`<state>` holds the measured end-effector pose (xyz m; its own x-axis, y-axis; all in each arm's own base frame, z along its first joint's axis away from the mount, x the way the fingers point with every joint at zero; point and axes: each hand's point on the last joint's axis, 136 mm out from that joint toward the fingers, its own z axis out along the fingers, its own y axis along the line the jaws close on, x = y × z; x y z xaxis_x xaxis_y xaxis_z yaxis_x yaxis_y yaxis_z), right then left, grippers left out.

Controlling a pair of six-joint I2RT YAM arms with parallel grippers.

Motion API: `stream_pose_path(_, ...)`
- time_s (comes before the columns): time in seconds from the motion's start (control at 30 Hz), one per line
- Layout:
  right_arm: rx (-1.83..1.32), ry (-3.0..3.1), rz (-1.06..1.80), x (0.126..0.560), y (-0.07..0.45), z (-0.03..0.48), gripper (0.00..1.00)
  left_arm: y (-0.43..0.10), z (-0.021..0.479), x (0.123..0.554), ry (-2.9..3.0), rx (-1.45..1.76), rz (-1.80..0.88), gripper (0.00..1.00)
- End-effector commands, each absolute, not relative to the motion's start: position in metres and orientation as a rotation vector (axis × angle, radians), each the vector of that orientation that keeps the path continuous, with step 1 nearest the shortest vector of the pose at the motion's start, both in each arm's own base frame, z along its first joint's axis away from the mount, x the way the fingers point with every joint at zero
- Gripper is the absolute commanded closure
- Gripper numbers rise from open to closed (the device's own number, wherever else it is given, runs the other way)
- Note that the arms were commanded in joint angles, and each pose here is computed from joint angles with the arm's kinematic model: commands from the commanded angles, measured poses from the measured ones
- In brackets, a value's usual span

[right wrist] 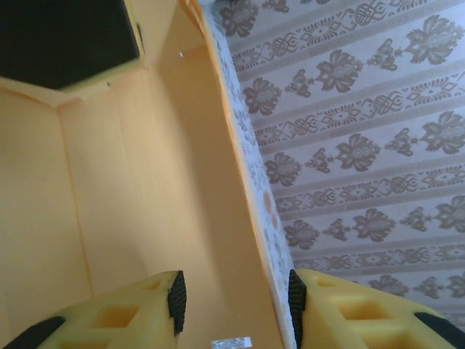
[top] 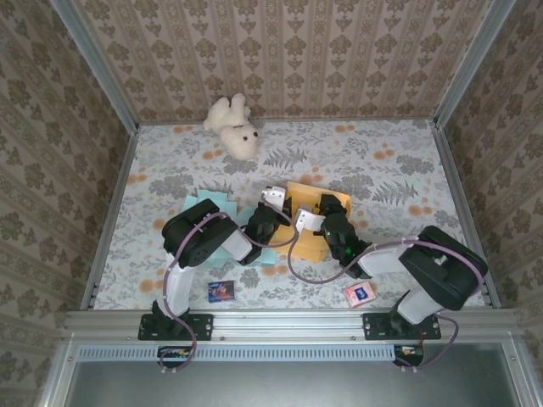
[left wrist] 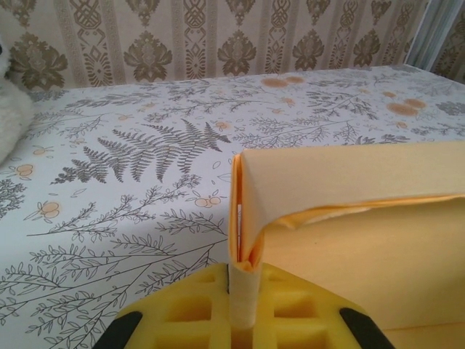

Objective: Fold the paper box

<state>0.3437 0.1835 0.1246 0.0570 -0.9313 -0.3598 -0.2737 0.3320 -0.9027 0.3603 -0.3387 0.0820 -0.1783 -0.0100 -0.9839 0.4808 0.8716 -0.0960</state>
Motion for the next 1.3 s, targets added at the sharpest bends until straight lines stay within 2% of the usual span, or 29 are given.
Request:
stream_pose_path(0.0,-1.163,1.515,-0.562,0.329,0.193,0.125,0.55,-0.341,0.075,0.356,1.69,0.442,-0.438,1.0)
stream_pose_path(0.27,-0.928,1.615,-0.279,0.297,0.179,0.187,0.53,-0.332,0.091,0.349,1.644,0.546,-0.434,1.0)
stream_pose_path(0.5,-0.391,1.785,0.017,0.28,0.142,0.242,0.46,-0.332,0.094,0.328,1.619,0.733,-0.728,1.0)
stream_pose_path(0.67,-0.297,1.956,0.185,0.283,0.161,0.226,0.46,-0.338,0.095,0.312,1.582,0.832,-0.798,1.0)
stream_pose_path(0.9,-0.274,2.072,0.208,0.295,0.177,0.19,0.44,-0.351,0.093,0.31,1.565,0.86,-0.806,1.0)
stream_pose_path(1.1,-0.252,2.128,0.192,0.298,0.177,0.157,0.43,-0.359,0.086,0.312,1.557,0.864,-0.678,1.0)
stream_pose_path(1.27,-0.184,2.147,0.223,0.292,0.171,0.147,0.43,-0.365,0.086,0.311,1.562,0.845,-0.672,1.0)
